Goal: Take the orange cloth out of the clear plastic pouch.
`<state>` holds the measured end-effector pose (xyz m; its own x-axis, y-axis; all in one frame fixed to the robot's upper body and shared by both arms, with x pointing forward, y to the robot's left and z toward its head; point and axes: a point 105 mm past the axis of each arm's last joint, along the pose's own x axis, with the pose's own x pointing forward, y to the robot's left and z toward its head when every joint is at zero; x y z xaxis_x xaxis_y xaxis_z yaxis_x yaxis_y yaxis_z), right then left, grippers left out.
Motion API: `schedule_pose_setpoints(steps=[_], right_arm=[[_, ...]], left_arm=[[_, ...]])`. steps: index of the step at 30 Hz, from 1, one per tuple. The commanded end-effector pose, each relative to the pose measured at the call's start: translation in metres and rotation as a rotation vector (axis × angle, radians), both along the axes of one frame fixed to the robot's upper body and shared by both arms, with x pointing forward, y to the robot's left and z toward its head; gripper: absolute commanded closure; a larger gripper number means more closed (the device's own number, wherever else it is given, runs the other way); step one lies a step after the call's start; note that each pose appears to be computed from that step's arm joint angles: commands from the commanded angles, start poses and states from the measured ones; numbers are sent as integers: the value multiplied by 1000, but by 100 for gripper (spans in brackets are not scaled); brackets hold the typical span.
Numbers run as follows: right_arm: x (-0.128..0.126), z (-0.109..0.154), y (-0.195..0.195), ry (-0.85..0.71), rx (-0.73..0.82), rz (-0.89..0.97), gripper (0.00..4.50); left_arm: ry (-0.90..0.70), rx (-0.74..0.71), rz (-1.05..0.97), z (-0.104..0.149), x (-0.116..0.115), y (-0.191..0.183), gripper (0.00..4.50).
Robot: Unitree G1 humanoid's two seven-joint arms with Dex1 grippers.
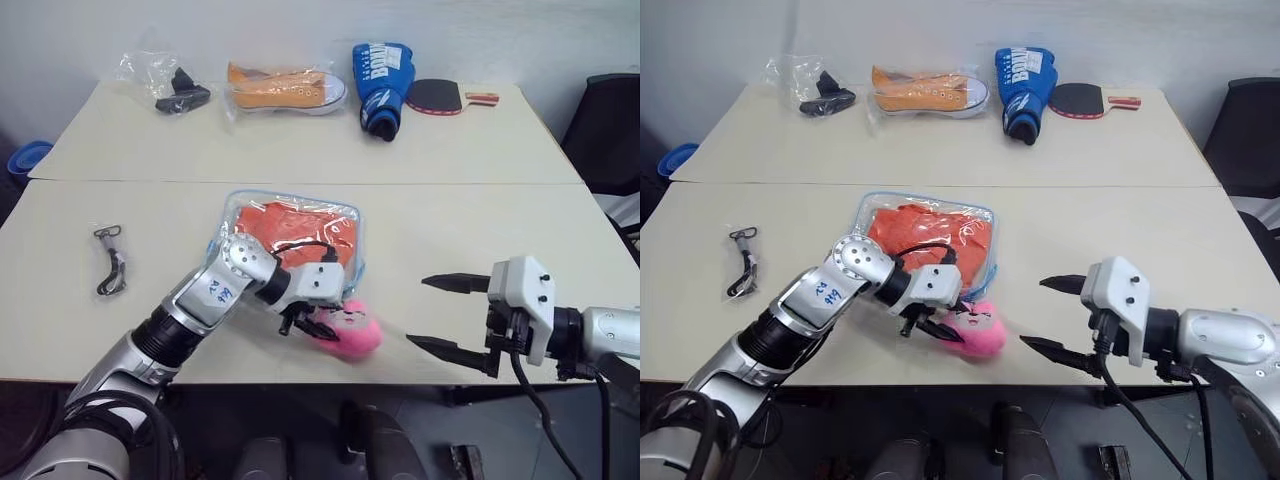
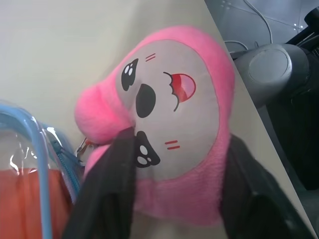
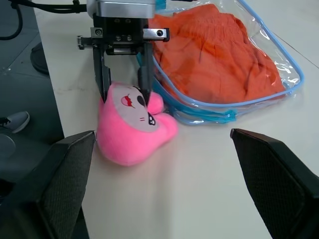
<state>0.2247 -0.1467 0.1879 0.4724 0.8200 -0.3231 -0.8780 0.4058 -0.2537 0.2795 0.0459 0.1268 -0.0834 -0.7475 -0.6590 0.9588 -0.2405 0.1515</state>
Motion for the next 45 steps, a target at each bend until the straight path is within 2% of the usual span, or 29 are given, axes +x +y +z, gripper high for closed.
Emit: schedule_pose_setpoints(steps=[1,4,5,8,14,22,27,38,41,45], right_arm=[[4,1,6,-41,-12,30,0],[16,-5,13,-88,-55,48,0],[22,-8,14,-113,-78,48,0],[42,-15,21,-182,-128,49,0],[71,-23,42,-231,-130,109,0],[92,-28,62,-304,-186,199,0],[102,-25,71,-339,-197,223,118],[107,-28,87,-357,-205,284,118],[108,-28,90,-355,-197,290,174],[110,-28,91,-358,-197,299,313]], left_arm=[[2,-6,6,6,-4,8,383],[-26,6,31,13,-2,23,444],[-47,13,37,14,0,29,449],[-87,4,72,24,7,42,449],[-94,-12,101,32,8,51,449],[-93,-19,109,29,5,51,449],[-94,-24,120,28,5,51,450],[-104,-36,137,30,7,49,450],[-104,-36,138,30,7,48,450],[-103,-39,140,31,7,47,450]])
